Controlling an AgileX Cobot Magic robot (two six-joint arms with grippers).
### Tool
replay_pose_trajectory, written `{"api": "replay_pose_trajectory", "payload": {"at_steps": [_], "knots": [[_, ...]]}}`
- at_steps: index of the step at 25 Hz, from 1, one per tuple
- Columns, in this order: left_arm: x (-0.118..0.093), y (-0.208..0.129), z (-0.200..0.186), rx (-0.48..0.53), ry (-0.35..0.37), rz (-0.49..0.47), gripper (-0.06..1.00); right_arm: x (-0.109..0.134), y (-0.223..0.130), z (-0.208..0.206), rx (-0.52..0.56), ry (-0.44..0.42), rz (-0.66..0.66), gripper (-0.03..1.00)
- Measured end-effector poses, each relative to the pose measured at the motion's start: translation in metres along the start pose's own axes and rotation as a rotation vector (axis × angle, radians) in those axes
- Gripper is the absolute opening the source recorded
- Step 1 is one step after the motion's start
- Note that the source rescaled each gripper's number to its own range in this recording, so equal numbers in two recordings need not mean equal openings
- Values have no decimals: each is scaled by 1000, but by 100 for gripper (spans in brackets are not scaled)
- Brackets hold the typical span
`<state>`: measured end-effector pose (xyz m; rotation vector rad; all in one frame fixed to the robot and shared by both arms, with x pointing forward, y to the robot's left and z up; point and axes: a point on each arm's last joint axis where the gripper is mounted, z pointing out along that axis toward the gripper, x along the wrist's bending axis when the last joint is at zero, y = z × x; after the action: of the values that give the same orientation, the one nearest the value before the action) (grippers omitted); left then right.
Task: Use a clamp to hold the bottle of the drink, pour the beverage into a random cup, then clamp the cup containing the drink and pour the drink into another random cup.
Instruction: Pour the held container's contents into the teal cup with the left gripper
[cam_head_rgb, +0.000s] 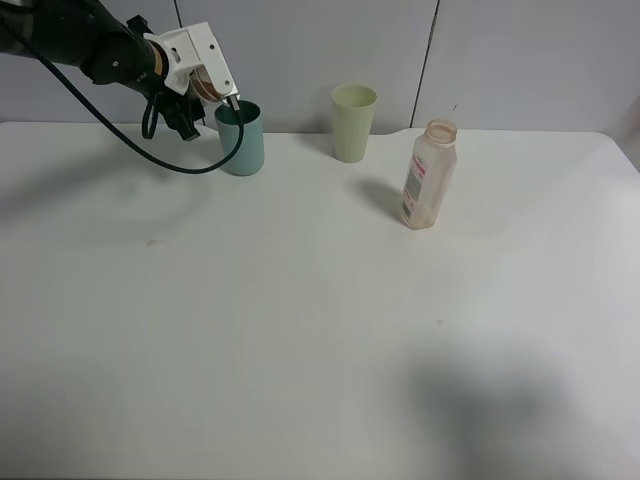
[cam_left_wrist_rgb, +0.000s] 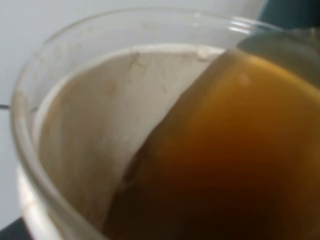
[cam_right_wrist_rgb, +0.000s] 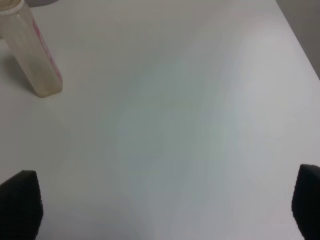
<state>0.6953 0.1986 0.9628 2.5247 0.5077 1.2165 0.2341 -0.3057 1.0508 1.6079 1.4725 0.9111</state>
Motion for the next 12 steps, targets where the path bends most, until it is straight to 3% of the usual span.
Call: {"api": "replay_pose_trajectory", "payload": {"at_steps": [12], "knots": [[0, -1, 0, 6, -1, 46, 1, 0, 0, 0, 0, 0, 0, 100]]}}
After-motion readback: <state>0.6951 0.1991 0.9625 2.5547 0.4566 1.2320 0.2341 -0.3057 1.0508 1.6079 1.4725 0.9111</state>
